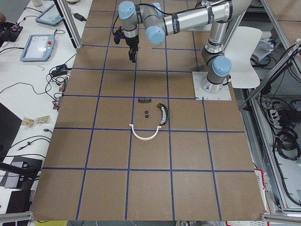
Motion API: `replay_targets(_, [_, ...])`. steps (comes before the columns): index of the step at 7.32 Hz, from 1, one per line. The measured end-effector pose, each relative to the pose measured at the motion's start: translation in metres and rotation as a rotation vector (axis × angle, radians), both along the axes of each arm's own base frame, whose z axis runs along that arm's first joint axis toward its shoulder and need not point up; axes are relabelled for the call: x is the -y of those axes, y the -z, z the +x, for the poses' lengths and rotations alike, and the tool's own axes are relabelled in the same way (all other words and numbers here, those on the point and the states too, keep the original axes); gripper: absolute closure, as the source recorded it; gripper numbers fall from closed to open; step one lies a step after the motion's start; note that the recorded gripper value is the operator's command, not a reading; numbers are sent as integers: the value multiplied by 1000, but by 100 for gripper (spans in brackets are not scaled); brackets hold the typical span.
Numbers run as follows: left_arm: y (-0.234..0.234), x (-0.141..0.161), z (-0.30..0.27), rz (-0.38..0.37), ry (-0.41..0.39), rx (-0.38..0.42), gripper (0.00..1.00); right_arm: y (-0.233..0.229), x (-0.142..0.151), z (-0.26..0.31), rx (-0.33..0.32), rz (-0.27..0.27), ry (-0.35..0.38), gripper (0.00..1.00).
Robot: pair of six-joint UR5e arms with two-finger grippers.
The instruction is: Place bearing gear from tray to pile
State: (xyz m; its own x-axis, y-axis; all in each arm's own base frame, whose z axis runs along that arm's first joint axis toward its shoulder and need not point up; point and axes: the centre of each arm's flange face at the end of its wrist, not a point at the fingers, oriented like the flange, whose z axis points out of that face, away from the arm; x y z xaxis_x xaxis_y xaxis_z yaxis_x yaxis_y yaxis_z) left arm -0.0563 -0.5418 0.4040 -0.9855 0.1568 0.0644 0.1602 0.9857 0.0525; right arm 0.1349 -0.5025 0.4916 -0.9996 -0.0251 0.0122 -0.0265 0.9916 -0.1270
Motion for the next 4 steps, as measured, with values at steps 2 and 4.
replay_targets(2, [-25, -31, -47, 5, 73, -4, 0, 1, -1, 0, -1, 6, 1, 0])
replay_targets(4, [-51, -64, -61, 22, 84, 3, 0, 4, -2, 0, -2, 17, 2, 0])
